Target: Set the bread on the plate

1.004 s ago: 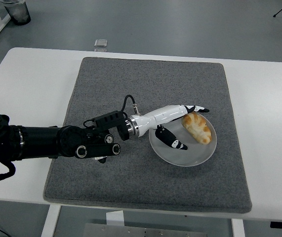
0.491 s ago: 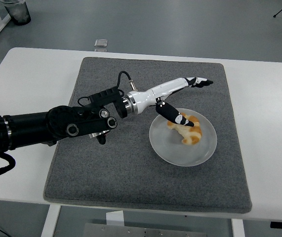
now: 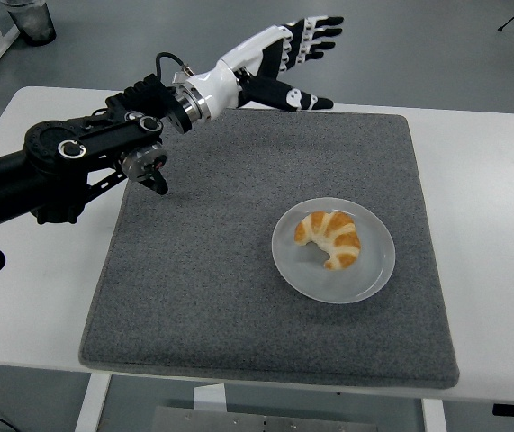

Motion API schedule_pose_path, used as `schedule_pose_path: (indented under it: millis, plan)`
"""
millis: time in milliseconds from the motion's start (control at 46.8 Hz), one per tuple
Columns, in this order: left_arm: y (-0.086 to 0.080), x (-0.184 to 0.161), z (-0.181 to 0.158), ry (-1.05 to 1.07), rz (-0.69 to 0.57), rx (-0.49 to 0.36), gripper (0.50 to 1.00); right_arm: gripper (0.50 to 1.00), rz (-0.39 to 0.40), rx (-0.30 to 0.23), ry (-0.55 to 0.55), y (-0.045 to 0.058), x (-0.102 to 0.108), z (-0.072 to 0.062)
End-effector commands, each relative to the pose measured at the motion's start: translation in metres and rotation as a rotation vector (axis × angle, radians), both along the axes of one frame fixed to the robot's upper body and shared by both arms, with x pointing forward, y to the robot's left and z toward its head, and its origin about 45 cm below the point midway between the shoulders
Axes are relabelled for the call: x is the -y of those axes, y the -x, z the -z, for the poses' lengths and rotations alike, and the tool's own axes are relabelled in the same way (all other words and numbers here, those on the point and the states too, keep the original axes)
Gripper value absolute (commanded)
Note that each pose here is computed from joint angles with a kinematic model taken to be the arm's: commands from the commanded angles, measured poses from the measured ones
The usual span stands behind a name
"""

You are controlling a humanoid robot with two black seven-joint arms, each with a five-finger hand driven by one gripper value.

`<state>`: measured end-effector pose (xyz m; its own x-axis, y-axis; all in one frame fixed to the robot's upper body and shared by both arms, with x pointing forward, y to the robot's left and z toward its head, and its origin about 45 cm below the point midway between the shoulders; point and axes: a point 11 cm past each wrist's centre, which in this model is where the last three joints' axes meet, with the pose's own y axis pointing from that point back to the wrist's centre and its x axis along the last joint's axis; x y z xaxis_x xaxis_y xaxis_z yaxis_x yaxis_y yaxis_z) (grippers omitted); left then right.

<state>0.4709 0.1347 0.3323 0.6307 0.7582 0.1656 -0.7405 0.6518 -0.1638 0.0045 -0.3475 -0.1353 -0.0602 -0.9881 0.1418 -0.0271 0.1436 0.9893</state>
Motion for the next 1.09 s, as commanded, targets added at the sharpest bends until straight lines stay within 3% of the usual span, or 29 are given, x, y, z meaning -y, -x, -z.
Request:
schedule_pose_path:
  millis: [0,235,491,1068]
  plan:
    - [-0.011,-0.017,-0.005,0.074,-0.055,-0.039,0.992,0.952,0.0,0.0,0.002,0.0,0.001,0.0]
    - [-0.036,-0.065,-0.007,0.227,-0.198,-0.115,0.992,0.952,0.0,0.0,0.0,0.0,0.0,0.0]
    - [-0.05,-0.11,-0.016,0.406,-0.339,-0.171,0.992,0.952,0.001,0.001,-0.001,-0.001,0.0,0.0]
    - [-0.04,-0.149,0.027,0.643,-0.479,-0.281,0.992,0.952,-0.001,0.001,-0.001,-0.001,0.0,0.0]
